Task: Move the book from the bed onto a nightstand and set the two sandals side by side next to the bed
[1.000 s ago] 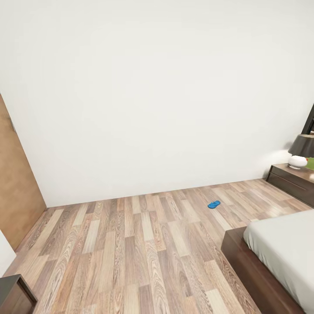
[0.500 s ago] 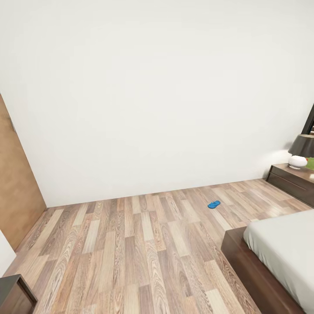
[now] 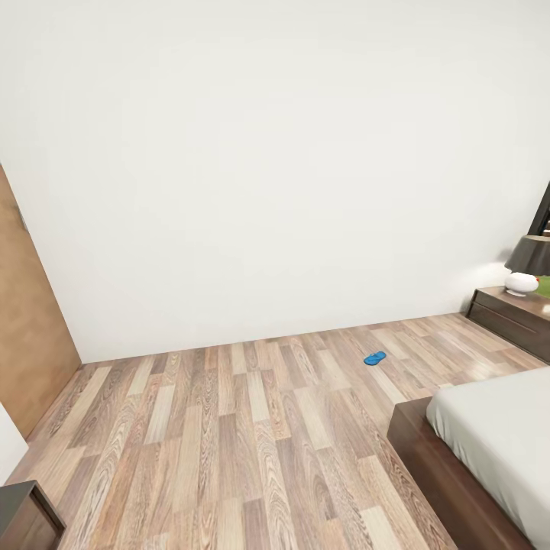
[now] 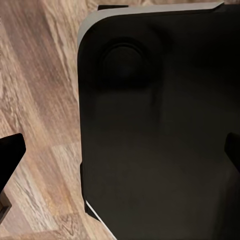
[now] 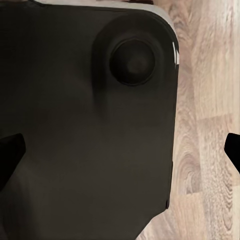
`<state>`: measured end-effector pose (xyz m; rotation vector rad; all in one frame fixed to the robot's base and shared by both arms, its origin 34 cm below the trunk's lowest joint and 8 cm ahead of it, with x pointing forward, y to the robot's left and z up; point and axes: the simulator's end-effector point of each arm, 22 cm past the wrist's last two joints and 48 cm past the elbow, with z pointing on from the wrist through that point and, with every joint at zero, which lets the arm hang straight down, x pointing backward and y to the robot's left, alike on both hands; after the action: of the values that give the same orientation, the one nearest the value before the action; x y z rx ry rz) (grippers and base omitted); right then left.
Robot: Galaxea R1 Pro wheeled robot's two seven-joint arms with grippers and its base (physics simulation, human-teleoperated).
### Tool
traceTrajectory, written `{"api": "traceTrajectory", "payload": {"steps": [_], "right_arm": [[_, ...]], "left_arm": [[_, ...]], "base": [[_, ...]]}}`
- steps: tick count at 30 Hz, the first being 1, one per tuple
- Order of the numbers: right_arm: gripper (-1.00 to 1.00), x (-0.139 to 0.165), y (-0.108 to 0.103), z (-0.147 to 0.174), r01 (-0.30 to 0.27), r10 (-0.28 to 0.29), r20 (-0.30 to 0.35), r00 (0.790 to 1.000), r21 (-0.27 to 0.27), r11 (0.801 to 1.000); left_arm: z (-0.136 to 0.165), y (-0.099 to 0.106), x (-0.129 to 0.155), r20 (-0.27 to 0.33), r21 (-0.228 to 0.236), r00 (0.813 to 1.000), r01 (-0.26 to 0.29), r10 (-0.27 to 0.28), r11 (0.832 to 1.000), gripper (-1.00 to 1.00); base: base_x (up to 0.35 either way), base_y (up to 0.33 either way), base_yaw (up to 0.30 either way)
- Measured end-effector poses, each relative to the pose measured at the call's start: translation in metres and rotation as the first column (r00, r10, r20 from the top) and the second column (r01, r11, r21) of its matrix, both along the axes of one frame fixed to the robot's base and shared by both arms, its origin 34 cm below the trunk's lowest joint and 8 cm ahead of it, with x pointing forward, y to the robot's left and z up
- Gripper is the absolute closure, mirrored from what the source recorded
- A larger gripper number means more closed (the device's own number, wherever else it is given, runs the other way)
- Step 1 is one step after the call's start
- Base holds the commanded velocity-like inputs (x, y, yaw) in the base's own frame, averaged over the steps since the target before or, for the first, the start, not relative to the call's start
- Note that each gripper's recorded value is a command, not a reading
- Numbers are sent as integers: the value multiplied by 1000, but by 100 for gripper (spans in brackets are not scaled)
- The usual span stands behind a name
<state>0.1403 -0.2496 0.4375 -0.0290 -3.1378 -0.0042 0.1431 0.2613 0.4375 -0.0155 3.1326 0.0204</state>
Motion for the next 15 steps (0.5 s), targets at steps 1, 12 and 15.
{"api": "traceTrajectory", "payload": {"steps": [1, 12, 15], "right_arm": [[-100, 1, 0, 0, 0, 0, 2, 1000, 1, 1000], [-100, 5, 1, 0, 0, 0, 11, 1000, 3, 1000], [-100, 5, 1, 0, 0, 0, 12, 1000, 3, 1000]], "left_arm": [[0, 0, 0, 2, 0, 1000, 0, 0, 1000, -100], [0, -2, 1, 7, -4, 1000, 12, -12, 1000, -100], [0, -2, 2, 8, -4, 1000, 13, -13, 1000, -100]], "base": [[0, 0, 0], [49, 5, 0], [200, 49, 0]]}}
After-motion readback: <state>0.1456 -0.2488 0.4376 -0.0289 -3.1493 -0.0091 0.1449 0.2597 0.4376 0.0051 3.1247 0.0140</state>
